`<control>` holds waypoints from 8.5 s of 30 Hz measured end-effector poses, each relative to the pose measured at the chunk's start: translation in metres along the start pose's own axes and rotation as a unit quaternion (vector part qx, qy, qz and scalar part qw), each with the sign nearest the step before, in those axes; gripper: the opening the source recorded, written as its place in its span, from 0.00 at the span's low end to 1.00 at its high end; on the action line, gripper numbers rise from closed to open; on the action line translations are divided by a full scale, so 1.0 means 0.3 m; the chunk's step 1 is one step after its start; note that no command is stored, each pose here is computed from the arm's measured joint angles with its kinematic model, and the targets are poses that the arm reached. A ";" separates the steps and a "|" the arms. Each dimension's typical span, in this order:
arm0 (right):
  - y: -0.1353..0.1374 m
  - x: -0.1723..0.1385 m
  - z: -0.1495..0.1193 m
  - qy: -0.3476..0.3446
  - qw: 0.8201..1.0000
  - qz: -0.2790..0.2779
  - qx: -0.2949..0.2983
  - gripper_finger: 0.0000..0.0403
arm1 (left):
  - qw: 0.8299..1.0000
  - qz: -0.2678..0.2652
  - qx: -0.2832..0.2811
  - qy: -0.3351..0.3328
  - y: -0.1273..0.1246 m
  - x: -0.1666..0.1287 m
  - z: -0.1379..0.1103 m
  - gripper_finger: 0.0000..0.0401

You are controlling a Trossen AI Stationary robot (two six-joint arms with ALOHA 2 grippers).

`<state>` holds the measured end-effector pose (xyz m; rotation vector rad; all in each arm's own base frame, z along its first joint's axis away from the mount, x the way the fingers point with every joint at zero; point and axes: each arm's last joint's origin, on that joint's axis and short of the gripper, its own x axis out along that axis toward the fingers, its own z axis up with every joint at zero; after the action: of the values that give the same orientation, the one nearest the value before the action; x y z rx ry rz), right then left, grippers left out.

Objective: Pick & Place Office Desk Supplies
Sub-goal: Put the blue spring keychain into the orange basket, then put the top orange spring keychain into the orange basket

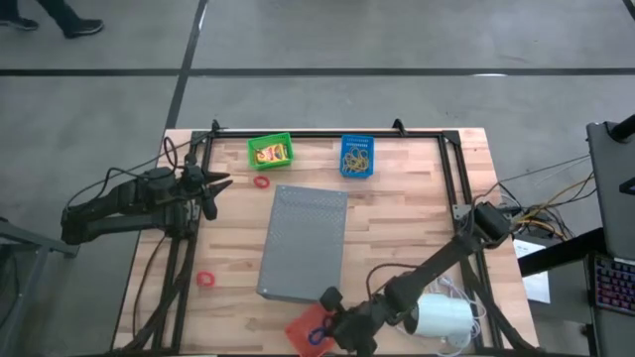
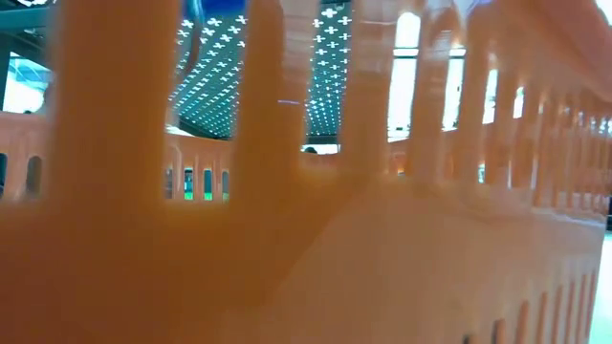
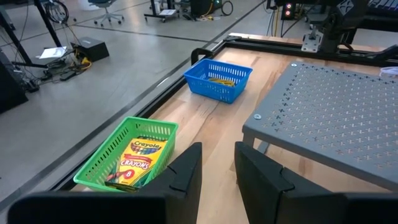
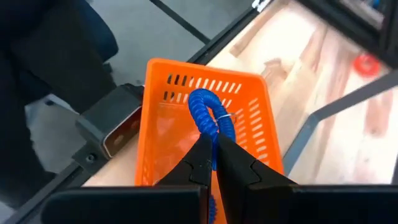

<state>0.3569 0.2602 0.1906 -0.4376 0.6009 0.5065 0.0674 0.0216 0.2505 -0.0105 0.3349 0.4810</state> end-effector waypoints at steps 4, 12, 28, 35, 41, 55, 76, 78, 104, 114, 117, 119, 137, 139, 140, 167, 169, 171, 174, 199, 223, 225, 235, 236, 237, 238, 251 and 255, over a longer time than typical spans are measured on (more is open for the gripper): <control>0.026 -0.008 0.004 0.002 0.999 -0.029 -0.024 0.02 | 1.000 0.000 0.000 0.000 0.000 0.000 0.000 0.25; 0.074 -0.028 0.026 -0.001 0.995 -0.085 0.060 0.02 | 1.000 0.000 0.000 0.000 0.000 0.000 0.000 0.25; 0.105 -0.041 0.000 0.026 0.965 -0.117 0.234 0.02 | 1.000 0.000 0.000 0.000 0.000 0.000 0.000 0.24; 0.099 -0.031 -0.014 0.038 0.948 -0.101 0.298 0.02 | 1.000 0.000 0.000 0.000 0.000 0.000 0.000 0.24; 0.092 0.005 -0.046 0.055 0.932 -0.087 0.349 0.02 | 1.000 0.000 0.000 0.000 0.000 0.000 0.000 0.24; 0.074 0.066 -0.080 0.089 0.919 -0.039 0.382 0.02 | 1.000 0.000 0.000 0.000 0.000 0.000 0.000 0.24; 0.065 0.063 -0.076 0.081 0.921 -0.056 0.377 0.02 | 1.000 0.000 0.000 0.000 0.000 0.000 0.000 0.24; 0.064 0.062 -0.075 0.080 0.921 -0.057 0.377 0.03 | 1.000 0.000 0.000 0.000 0.000 0.000 0.000 0.24; 0.066 0.057 -0.071 0.071 0.920 -0.079 0.378 0.36 | 1.000 0.000 0.000 0.000 0.000 0.000 0.000 0.24; 0.085 -0.052 0.054 0.014 0.932 -0.053 0.358 0.30 | 1.000 0.000 0.000 0.000 0.000 0.000 0.000 0.24; 0.084 -0.084 0.080 -0.006 0.937 -0.078 0.340 0.26 | 1.000 0.000 0.000 0.000 0.000 0.000 0.000 0.25; 0.075 -0.112 0.098 -0.023 0.939 -0.109 0.325 0.24 | 1.000 0.000 0.000 0.000 0.000 0.000 0.000 0.25; -0.191 -0.489 0.101 -0.091 0.947 -0.220 0.217 0.16 | 1.000 0.000 0.000 0.001 0.000 0.000 0.000 0.25; -0.228 -0.522 0.053 -0.095 0.949 -0.216 0.210 0.16 | 1.000 0.000 0.000 0.000 0.000 0.000 0.000 0.25; -0.249 -0.534 0.027 -0.100 0.948 -0.218 0.211 0.16 | 1.000 0.000 0.000 0.000 0.000 0.000 0.000 0.25; -0.346 -0.882 -0.493 -0.250 0.860 -0.372 0.245 0.16 | 1.000 0.000 0.000 0.000 0.000 0.000 0.000 0.24; -0.349 -0.908 -0.477 -0.256 0.860 -0.381 0.221 0.16 | 1.000 0.000 0.000 0.000 0.000 0.000 0.000 0.24; -0.350 -0.933 -0.463 -0.265 0.859 -0.387 0.206 0.16 | 1.000 0.000 0.000 0.000 0.000 0.000 0.000 0.24; -0.350 -0.959 -0.452 -0.285 0.850 -0.386 0.219 0.16 | 1.000 0.000 0.000 0.000 0.000 0.000 0.000 0.24; -0.354 -0.964 -0.444 -0.287 0.849 -0.387 0.220 0.16 | 1.000 0.000 0.000 0.000 0.000 0.000 0.000 0.24; -0.359 -0.937 -0.445 -0.269 0.855 -0.385 0.219 0.16 | 0.965 0.037 -0.033 0.256 -0.054 0.263 0.173 0.24; -0.359 -0.937 -0.445 -0.270 0.855 -0.385 0.219 0.16 | 0.958 0.045 -0.018 0.284 -0.051 0.304 0.167 0.24; -0.359 -0.938 -0.445 -0.271 0.855 -0.384 0.218 0.16 | 0.935 0.023 -0.047 0.351 0.076 0.396 0.118 0.24; -0.359 -0.937 -0.445 -0.271 0.855 -0.384 0.219 0.16 | 0.933 0.014 -0.050 0.355 0.092 0.405 0.112 0.25; -0.359 -0.938 -0.445 -0.271 0.855 -0.384 0.218 0.16 | 0.932 0.006 -0.051 0.359 0.108 0.414 0.106 0.25; -0.359 -0.938 -0.445 -0.270 0.855 -0.384 0.219 0.16 | 0.930 -0.001 -0.053 0.364 0.122 0.424 0.098 0.25; -0.359 -0.938 -0.445 -0.271 0.855 -0.384 0.219 0.16 | 0.898 -0.051 -0.038 0.436 0.167 0.599 -0.030 0.47; -0.359 -0.938 -0.445 -0.271 0.855 -0.384 0.219 0.16 | 0.890 -0.061 0.000 0.452 0.172 0.624 -0.058 0.58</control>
<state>0.1614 0.0159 0.2935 -0.0591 -0.0463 -0.2872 0.1944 0.1505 0.1778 -0.2618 1.2461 0.3241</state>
